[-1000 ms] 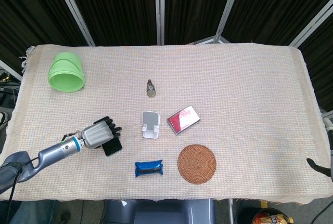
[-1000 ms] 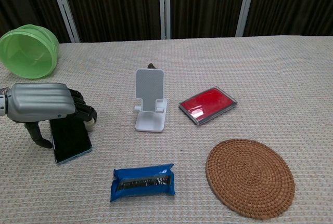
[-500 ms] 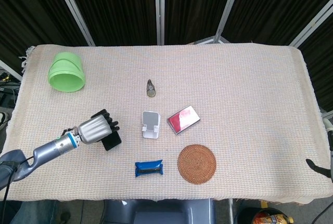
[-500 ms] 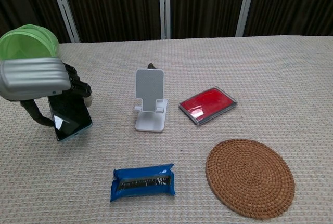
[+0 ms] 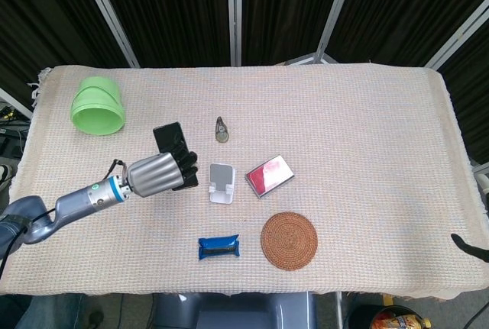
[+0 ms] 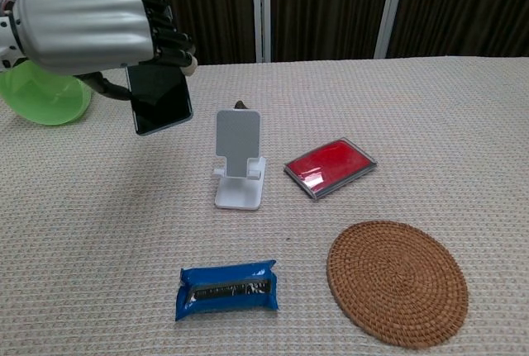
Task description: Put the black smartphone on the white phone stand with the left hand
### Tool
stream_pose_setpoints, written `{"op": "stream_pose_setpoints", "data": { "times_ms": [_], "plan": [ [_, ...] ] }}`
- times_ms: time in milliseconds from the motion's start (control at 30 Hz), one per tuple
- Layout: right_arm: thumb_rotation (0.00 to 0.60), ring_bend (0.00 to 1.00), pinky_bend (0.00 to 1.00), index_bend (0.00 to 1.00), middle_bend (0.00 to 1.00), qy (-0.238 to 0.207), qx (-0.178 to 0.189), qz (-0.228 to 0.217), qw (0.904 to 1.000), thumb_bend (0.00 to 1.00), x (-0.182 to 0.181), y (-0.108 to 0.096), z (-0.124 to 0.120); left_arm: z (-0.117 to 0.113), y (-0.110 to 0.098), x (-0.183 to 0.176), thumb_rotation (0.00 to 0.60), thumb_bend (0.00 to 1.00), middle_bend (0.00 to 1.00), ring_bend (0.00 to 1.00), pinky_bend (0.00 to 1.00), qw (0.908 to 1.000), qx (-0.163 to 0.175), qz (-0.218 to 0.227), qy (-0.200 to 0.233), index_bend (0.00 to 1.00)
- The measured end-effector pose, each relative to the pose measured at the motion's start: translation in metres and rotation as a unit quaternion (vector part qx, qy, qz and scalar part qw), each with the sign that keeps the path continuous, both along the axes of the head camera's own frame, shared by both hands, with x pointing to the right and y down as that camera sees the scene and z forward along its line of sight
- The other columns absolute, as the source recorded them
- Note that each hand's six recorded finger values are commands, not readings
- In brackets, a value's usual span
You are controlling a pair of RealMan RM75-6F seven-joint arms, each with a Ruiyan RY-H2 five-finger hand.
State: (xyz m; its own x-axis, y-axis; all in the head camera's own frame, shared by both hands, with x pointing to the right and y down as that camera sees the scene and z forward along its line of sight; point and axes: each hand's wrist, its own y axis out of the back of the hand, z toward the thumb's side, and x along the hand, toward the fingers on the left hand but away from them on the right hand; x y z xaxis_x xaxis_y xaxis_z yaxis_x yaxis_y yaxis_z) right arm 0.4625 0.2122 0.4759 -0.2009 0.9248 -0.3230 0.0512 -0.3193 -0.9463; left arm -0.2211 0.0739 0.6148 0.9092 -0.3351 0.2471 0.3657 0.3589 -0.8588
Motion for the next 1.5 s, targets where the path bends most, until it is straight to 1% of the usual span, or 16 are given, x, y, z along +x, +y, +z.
{"op": "stream_pose_setpoints", "data": {
  "times_ms": [133,233,367,433,500,667,867,1100,1233,1500],
  "plan": [
    [0.600,0.00,0.00,0.00,0.00,-0.004,0.000,0.003,1.0000,0.00,0.003,0.000,-0.001,-0.001,0.000,0.029,0.600,0.08,0.40,0.46,0.38,0.9966,0.057,0.050,-0.032,0.57],
    [0.600,0.00,0.00,0.00,0.00,-0.007,-0.001,0.005,1.0000,0.00,0.005,0.000,-0.001,0.005,0.003,0.047,0.600,0.08,0.40,0.46,0.37,0.9918,0.087,0.078,-0.051,0.57],
    [0.600,0.00,0.00,0.00,0.00,-0.010,-0.001,0.009,0.9999,0.00,0.008,0.001,-0.002,0.016,0.015,0.070,0.600,0.09,0.40,0.46,0.36,0.9861,0.110,0.110,-0.059,0.57],
    [0.600,0.00,0.00,0.00,0.00,-0.010,-0.002,0.010,0.9999,0.00,0.009,0.001,-0.003,0.022,0.019,0.076,0.600,0.12,0.40,0.46,0.36,0.9830,0.119,0.124,-0.065,0.57],
    [0.600,0.00,0.00,0.00,0.00,-0.010,-0.001,0.011,0.9999,0.00,0.010,0.002,-0.003,0.026,0.022,0.079,0.600,0.14,0.40,0.46,0.36,0.9811,0.122,0.132,-0.071,0.57],
    [0.600,0.00,0.00,0.00,0.00,-0.010,0.003,0.015,0.9998,0.00,0.013,0.003,-0.006,0.041,0.027,0.083,0.600,0.14,0.40,0.46,0.35,0.9740,0.133,0.157,-0.094,0.57],
    [0.600,0.00,0.00,0.00,0.00,-0.011,0.001,0.018,0.9998,0.00,0.015,0.004,-0.006,0.049,0.027,0.085,0.600,0.14,0.41,0.46,0.35,0.9715,0.143,0.160,-0.100,0.58],
    [0.600,0.00,0.00,0.00,0.00,-0.011,-0.003,0.018,0.9998,0.00,0.015,0.003,-0.004,0.054,0.027,0.092,0.600,0.14,0.41,0.46,0.34,0.9702,0.165,0.153,-0.089,0.58],
    [0.600,0.00,0.00,0.00,0.00,-0.014,-0.003,0.021,0.9997,0.00,0.017,0.003,-0.005,0.060,0.033,0.099,0.600,0.14,0.41,0.46,0.34,0.9691,0.179,0.148,-0.083,0.58],
    [0.600,0.00,0.00,0.00,0.00,-0.018,-0.002,0.018,0.9997,0.00,0.017,0.002,-0.006,0.061,0.039,0.098,0.600,0.14,0.41,0.46,0.34,0.9700,0.179,0.144,-0.080,0.58]
  ]
}}
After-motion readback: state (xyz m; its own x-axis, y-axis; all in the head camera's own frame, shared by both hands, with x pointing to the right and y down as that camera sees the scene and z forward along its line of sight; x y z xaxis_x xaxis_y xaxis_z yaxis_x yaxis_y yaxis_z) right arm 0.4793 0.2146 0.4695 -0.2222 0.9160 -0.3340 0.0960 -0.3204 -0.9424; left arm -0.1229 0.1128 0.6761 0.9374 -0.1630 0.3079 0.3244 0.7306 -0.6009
